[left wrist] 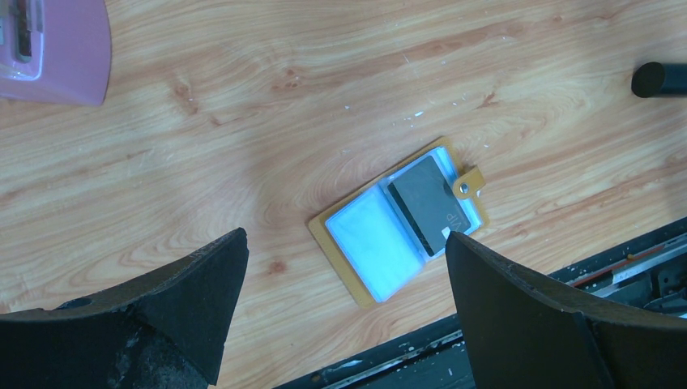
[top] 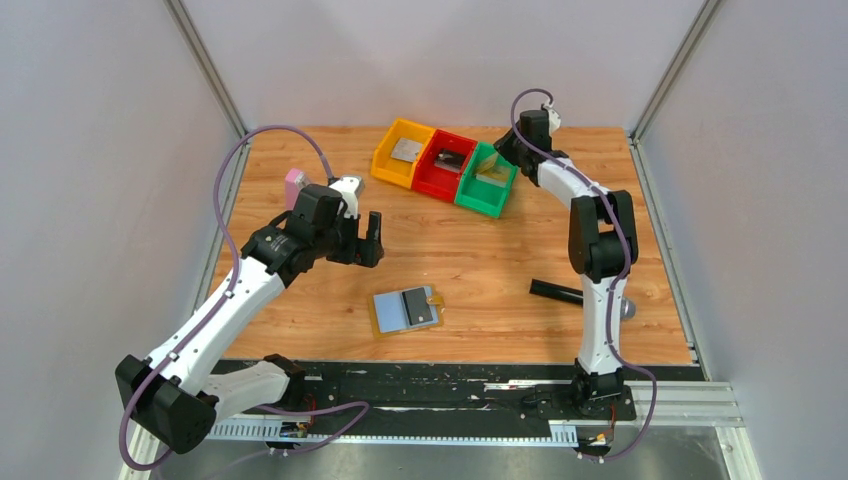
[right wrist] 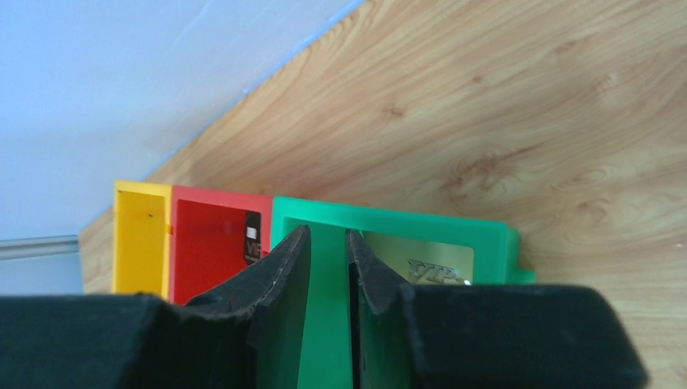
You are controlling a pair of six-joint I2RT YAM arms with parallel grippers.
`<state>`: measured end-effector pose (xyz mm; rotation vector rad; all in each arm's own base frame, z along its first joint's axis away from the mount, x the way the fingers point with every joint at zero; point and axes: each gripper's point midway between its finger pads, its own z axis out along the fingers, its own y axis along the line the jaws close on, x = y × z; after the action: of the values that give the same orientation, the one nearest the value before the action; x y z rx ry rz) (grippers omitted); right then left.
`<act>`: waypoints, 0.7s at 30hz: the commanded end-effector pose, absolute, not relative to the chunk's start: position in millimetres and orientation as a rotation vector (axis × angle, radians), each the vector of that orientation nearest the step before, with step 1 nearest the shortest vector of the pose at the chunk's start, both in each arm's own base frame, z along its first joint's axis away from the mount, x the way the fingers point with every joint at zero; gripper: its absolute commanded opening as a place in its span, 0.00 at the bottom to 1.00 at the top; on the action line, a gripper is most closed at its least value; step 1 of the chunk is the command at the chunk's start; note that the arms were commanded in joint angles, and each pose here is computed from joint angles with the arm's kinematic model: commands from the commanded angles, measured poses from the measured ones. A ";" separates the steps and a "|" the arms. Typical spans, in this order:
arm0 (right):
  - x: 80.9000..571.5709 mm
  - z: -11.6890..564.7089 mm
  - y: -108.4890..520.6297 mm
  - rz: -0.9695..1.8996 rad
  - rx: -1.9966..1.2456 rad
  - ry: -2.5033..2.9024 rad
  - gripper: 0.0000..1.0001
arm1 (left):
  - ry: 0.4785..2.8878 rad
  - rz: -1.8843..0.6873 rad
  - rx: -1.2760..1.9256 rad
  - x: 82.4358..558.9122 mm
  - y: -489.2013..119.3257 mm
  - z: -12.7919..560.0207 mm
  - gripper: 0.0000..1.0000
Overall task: Take the credit cards out of the card holder
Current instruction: Place the credit card in the storage box.
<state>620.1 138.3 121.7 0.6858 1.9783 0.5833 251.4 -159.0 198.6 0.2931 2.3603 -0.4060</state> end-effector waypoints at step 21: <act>611.0 101.8 129.2 0.349 0.536 2.131 0.14 | 2.340 -0.395 0.290 256.4 -159.1 203.8 1.00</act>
<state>602.2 132.7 84.7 0.5695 2.1758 0.3911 251.7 -159.1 197.7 0.2930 2.3634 -0.4051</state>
